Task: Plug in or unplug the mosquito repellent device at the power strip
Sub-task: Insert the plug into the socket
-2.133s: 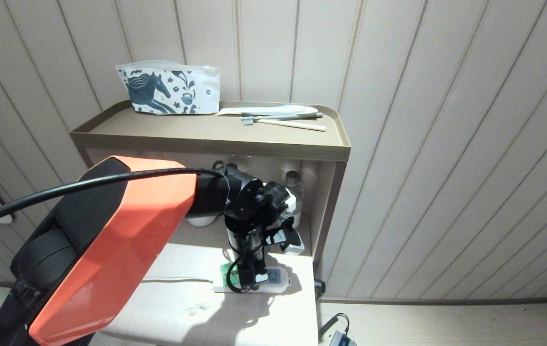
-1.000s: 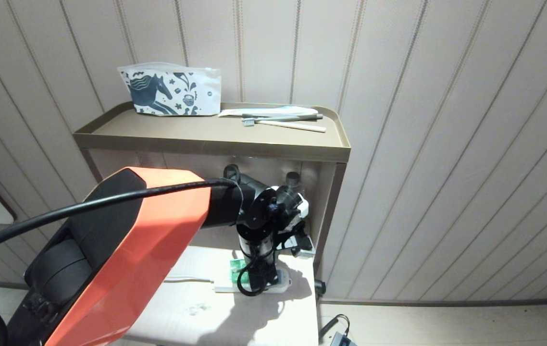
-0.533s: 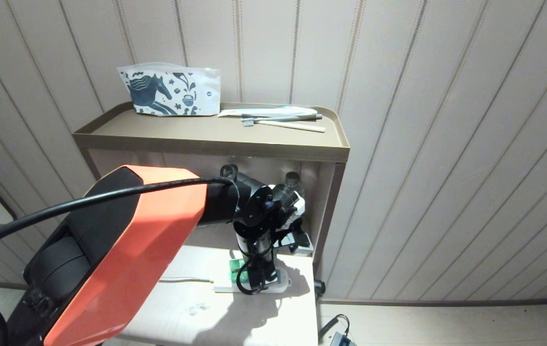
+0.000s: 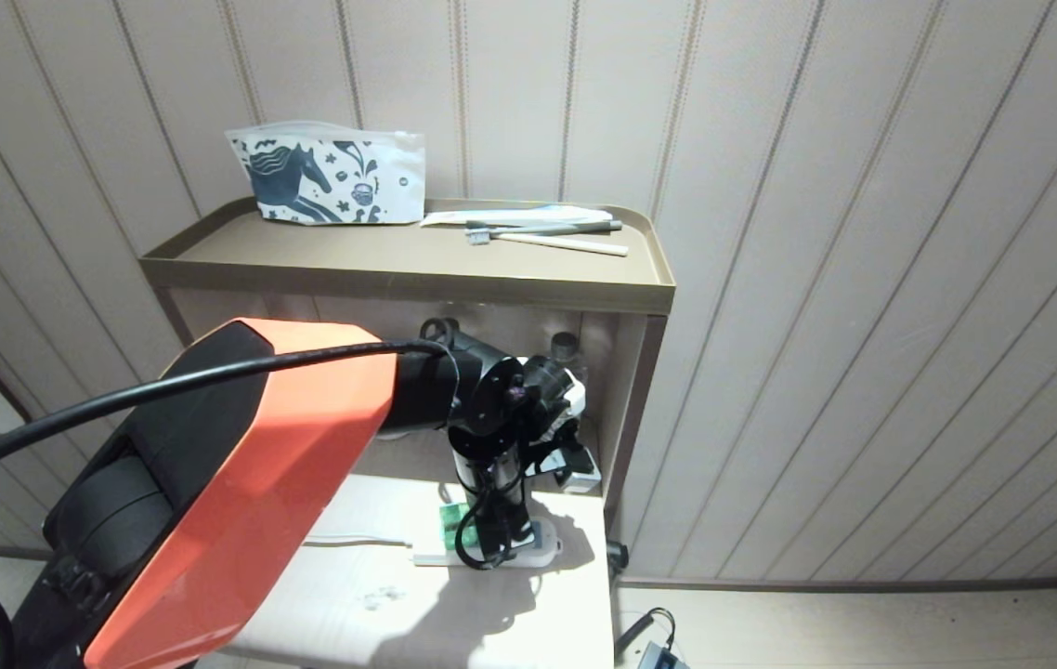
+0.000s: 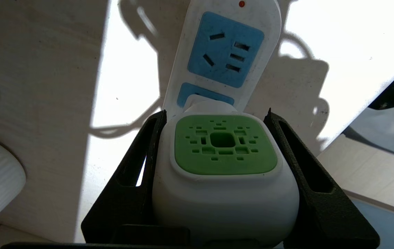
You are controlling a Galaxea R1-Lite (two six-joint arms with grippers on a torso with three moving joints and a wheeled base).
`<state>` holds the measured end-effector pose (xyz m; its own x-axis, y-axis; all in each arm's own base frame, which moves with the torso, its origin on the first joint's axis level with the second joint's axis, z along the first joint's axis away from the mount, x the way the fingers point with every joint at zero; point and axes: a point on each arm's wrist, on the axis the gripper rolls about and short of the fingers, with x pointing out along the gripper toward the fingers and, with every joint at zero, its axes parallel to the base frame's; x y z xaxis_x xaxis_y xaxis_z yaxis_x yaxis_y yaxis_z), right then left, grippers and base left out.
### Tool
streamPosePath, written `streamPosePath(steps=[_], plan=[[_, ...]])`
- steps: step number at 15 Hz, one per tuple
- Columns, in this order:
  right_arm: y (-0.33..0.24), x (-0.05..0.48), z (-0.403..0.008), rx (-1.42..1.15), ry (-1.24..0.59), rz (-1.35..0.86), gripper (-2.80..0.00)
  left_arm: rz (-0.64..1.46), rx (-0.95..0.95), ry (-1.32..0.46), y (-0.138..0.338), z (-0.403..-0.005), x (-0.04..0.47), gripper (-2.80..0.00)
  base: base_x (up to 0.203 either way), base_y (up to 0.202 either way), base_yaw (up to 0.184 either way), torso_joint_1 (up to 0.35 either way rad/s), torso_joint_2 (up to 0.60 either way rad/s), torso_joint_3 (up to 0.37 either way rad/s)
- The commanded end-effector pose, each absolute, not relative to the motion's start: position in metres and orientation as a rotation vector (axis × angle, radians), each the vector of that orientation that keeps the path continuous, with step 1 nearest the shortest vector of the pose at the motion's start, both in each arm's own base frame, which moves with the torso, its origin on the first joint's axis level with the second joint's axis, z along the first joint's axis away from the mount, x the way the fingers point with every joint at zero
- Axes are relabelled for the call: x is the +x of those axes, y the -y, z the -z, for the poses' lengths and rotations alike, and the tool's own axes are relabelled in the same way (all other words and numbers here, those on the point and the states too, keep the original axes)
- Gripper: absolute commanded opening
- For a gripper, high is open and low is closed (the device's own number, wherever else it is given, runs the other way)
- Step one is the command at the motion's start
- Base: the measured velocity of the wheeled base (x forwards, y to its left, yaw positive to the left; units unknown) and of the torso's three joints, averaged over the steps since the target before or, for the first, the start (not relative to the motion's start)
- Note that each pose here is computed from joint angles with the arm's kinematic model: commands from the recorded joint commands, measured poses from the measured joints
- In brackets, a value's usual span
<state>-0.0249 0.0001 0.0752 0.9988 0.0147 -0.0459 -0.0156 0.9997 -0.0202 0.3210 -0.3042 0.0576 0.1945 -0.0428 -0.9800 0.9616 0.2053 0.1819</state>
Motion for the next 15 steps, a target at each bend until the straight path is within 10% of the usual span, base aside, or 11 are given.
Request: streamPosePath(steps=[1, 15], plan=[[-0.0001, -0.0249, -0.0751, -0.021, -0.047, -0.016, -2.8, 0.958, 1.111, -1.146, 0.3034, -0.0506, 0.3201, -2.8, 0.0, 0.0, 0.0, 0.0, 0.0, 0.0], [-0.0001, -0.0248, -0.0749, -0.021, -0.047, -0.016, -2.8, 0.959, 1.079, -1.15, 0.3083, -0.0463, 0.3178, -2.8, 0.0, 0.0, 0.0, 0.0, 0.0, 0.0]])
